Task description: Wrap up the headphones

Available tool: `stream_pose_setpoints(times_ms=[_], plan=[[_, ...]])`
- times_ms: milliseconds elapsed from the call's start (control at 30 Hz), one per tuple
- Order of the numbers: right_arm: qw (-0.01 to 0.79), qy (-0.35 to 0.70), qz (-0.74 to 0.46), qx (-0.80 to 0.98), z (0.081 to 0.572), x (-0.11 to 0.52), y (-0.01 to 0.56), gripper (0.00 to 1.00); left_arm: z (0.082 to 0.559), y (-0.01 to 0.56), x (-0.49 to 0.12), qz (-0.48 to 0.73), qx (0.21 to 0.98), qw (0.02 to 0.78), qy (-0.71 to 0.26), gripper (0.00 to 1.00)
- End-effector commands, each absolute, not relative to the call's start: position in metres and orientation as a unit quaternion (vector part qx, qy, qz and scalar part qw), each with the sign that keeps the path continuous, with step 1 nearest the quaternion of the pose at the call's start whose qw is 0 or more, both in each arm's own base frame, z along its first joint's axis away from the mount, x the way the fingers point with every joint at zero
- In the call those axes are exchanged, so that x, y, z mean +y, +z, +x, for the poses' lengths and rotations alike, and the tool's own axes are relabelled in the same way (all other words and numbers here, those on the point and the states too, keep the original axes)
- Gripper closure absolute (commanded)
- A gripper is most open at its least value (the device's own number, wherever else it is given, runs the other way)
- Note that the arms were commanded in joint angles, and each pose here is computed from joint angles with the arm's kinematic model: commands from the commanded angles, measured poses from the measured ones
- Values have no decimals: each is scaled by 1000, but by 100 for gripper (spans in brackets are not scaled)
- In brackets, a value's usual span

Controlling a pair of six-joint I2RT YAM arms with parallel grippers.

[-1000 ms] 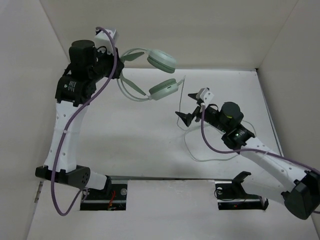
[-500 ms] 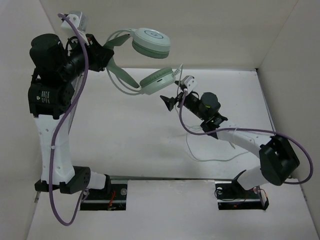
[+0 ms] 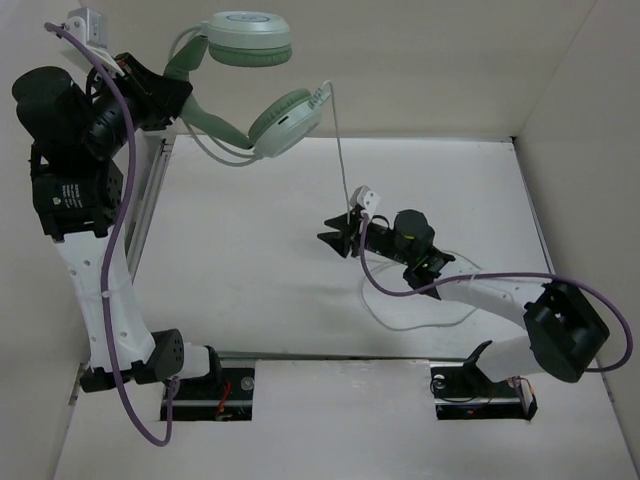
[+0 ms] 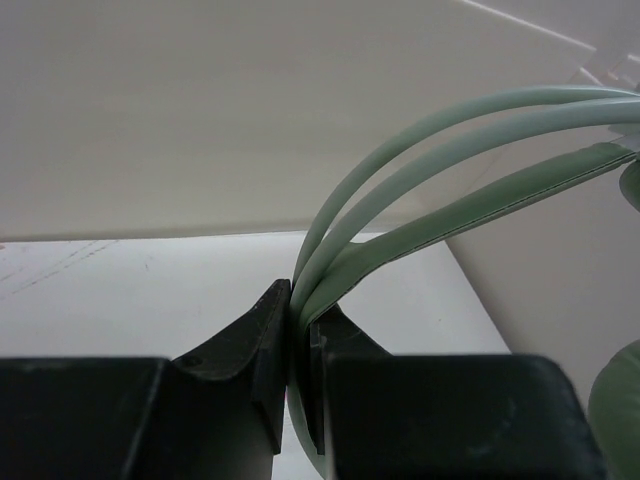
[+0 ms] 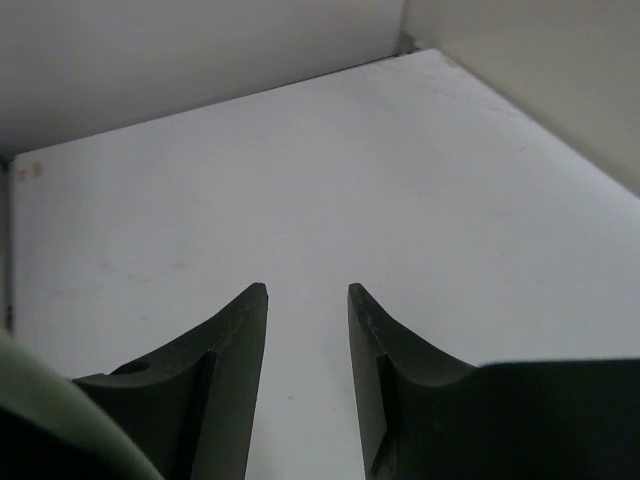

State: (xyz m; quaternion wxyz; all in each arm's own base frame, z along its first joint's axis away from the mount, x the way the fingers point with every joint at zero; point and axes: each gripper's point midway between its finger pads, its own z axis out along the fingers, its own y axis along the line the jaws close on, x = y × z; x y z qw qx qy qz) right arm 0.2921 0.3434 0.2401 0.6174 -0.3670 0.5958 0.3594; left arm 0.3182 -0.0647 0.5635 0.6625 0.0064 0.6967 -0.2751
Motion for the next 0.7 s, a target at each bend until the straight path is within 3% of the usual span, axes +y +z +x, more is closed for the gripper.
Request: stream_pose_setpoints(times_ms=[0, 133, 333, 500, 667], plan=[[589, 414, -390, 575, 260, 348, 250, 71, 308, 600, -68, -11, 645, 691, -327, 100], [574, 418, -402, 579, 255, 339, 252, 88, 315, 590, -63, -23, 650, 687, -325, 100], [580, 312, -410, 631, 297, 299, 267, 100, 340, 540, -54, -55, 687, 667, -283, 100], [585, 136, -435, 670, 338, 245, 283, 100, 356, 495, -46, -78, 721, 651, -226, 100], [572, -139, -511, 626, 377, 173, 313, 100, 367, 456, -36, -94, 747, 636, -170, 100]])
